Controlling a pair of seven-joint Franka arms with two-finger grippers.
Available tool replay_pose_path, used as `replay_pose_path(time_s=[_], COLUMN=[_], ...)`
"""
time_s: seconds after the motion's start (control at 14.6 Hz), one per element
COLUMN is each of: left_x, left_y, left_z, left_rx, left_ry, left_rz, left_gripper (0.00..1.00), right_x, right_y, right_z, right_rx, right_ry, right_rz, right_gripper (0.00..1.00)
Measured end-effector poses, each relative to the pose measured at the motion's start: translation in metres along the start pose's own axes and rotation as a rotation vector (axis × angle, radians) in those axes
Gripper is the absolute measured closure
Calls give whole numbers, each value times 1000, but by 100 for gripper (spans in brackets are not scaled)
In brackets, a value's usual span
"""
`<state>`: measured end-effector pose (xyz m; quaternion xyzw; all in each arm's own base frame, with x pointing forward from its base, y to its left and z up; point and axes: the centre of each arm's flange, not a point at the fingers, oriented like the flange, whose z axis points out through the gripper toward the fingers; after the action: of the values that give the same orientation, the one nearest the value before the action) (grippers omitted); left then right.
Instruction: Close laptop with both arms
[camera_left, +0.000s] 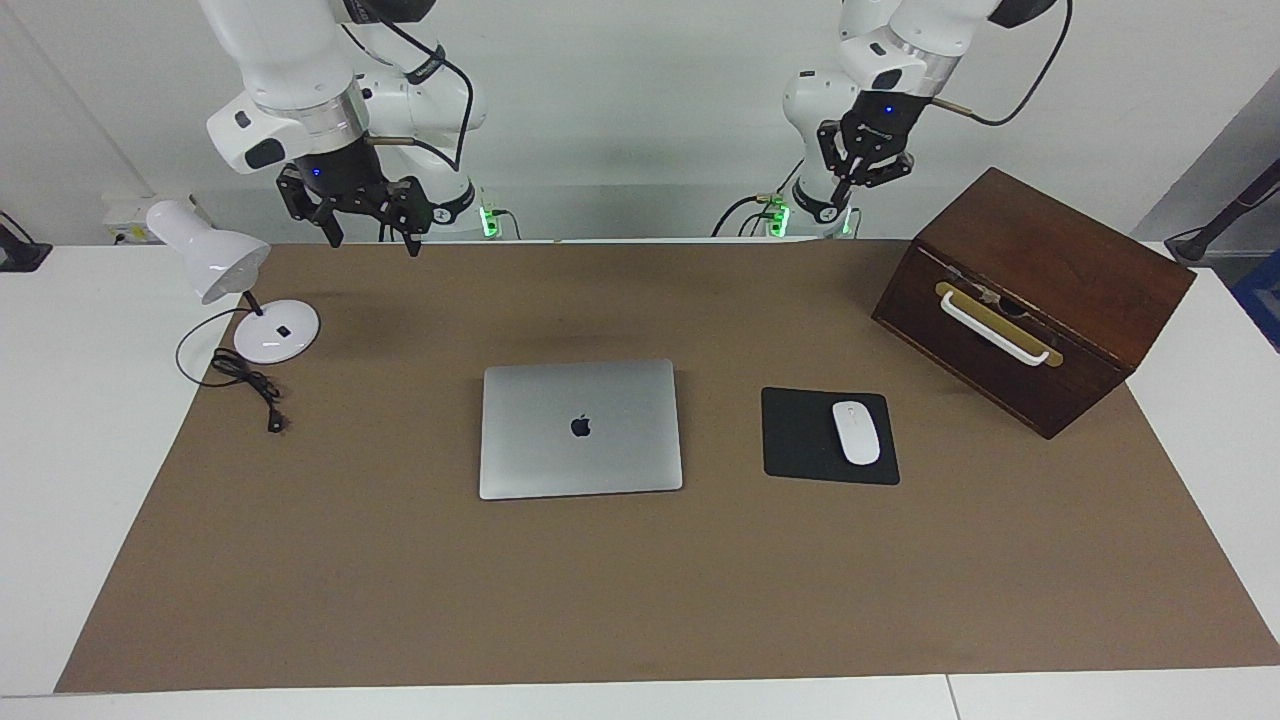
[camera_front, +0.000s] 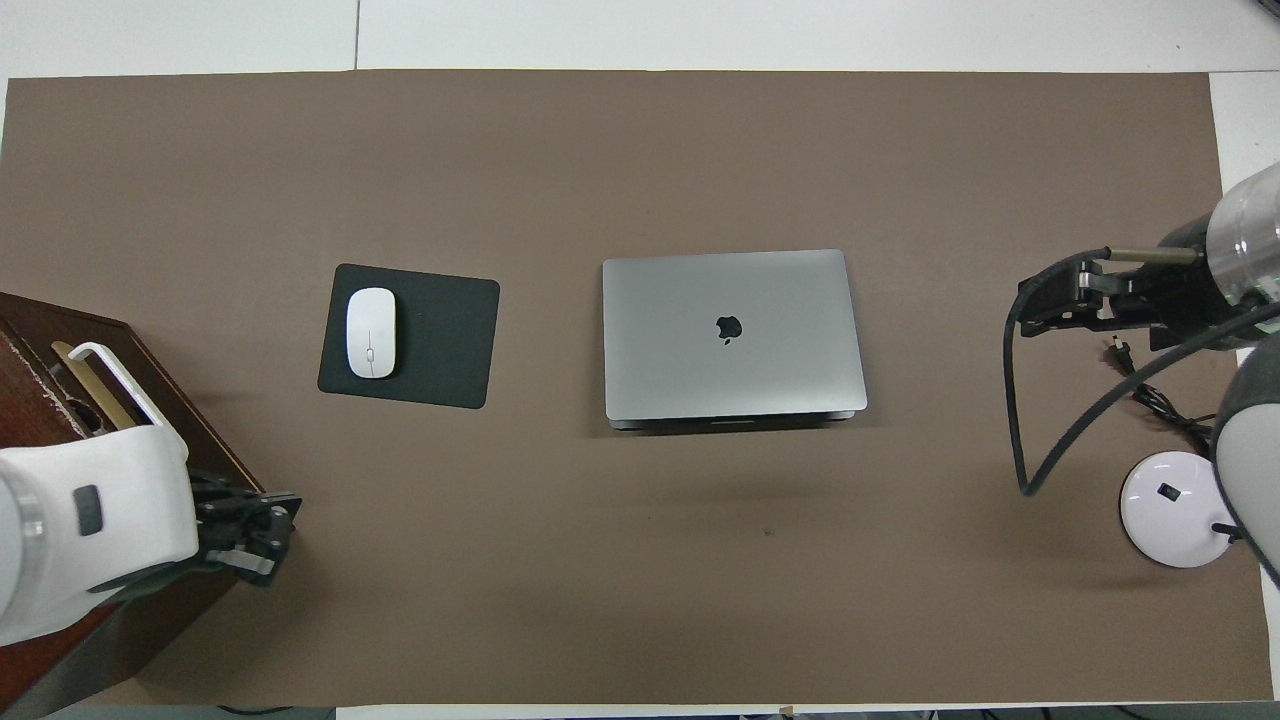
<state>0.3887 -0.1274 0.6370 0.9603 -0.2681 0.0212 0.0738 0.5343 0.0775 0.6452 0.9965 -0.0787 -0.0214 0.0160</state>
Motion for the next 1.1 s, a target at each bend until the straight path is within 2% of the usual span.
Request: replay_pose_path(time_s=[0.34, 0.62, 0.96, 1.1], left_x=[-17, -32, -58, -65], left_y=[-27, -44, -89, -100], left_z=[-23, -46, -71, -81], left_rx=[59, 102, 113, 122], left_ry=[-46, -81, -64, -46], left_rz=[-26, -40, -90, -120], left_gripper=[99, 99, 99, 84], right_x=[16, 23, 37, 39], right_y=[25, 29, 34, 40], right_z=[5, 14, 13, 5], right_rx=[8, 6, -25, -18], right_ry=[18, 2, 8, 22], right_rz=[-36, -38, -72, -67], right_gripper=[0, 0, 0, 0])
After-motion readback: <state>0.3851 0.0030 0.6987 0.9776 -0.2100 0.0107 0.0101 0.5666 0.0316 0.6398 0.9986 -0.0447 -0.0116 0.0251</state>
